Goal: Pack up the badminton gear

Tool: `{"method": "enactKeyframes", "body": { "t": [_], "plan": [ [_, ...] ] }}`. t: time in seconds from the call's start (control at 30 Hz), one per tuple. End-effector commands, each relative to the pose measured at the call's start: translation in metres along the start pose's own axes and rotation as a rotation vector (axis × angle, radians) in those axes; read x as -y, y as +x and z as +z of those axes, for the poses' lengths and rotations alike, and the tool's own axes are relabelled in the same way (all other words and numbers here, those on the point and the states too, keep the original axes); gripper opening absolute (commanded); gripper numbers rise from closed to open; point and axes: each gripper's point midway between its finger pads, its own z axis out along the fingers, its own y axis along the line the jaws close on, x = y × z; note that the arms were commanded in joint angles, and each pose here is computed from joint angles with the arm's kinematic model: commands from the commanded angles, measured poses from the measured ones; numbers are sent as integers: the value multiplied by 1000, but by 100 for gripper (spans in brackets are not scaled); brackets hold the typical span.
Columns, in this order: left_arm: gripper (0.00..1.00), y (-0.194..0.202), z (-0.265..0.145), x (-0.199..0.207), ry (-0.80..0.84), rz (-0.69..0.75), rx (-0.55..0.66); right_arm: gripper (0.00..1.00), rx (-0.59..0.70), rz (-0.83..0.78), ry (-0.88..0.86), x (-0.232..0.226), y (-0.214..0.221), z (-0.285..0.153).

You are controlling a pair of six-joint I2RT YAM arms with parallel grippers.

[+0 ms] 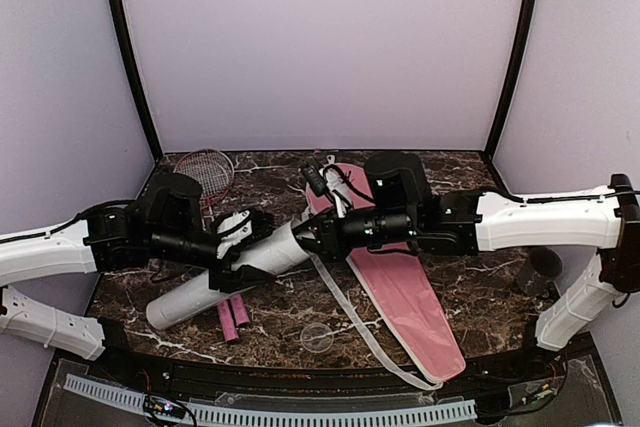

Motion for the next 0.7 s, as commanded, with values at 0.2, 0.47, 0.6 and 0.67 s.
{"method": "enactKeyframes", "body": {
  "t": [0.2, 0.47, 0.6, 0.67],
  "plan": [
    [59, 2, -3, -26, -155, -6, -29, 41, 156, -29, 65, -6, -39, -38],
    [59, 19, -22, -83, -442, -76, -112, 67, 321, 140, 304, 69, -47, -87],
    [59, 26, -39, -113, -555, -151, -124, 68, 291, 168, 377, 94, -30, -81],
    [59, 30, -50, -126, -607, -183, -125, 68, 240, 169, 392, 103, -16, -67]
  ]
}}
